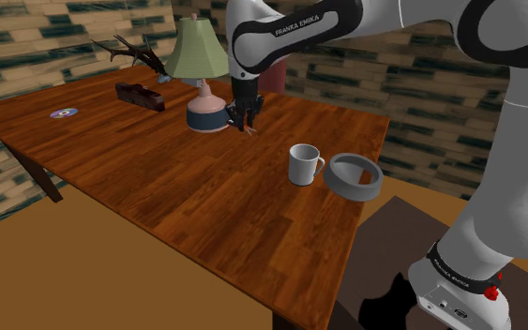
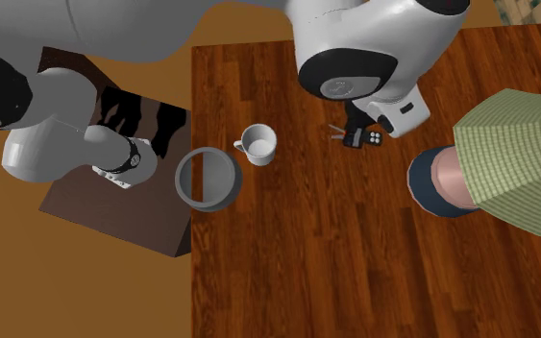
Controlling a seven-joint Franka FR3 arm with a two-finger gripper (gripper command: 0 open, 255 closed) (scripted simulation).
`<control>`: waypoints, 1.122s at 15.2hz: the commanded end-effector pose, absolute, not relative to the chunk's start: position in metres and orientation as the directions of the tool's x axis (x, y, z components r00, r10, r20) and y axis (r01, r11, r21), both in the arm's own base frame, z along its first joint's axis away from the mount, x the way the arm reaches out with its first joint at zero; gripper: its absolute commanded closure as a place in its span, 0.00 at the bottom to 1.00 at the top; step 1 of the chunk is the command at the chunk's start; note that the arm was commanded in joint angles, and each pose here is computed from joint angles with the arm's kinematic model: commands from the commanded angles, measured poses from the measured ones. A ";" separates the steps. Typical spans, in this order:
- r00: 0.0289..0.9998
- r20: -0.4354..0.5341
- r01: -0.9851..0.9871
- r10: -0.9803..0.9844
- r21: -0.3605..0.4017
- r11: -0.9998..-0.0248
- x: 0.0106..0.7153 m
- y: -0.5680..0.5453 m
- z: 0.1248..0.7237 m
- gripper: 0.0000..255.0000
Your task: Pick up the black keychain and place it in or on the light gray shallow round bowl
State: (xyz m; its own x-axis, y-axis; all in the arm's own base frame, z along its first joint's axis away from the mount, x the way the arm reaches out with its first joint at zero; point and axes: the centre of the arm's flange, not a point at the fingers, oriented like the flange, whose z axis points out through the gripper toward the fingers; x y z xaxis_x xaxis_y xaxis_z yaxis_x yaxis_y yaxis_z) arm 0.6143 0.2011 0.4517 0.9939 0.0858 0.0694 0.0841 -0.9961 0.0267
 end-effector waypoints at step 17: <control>0.994 0.069 0.084 0.086 0.027 -0.996 0.436 0.089 0.463 1.00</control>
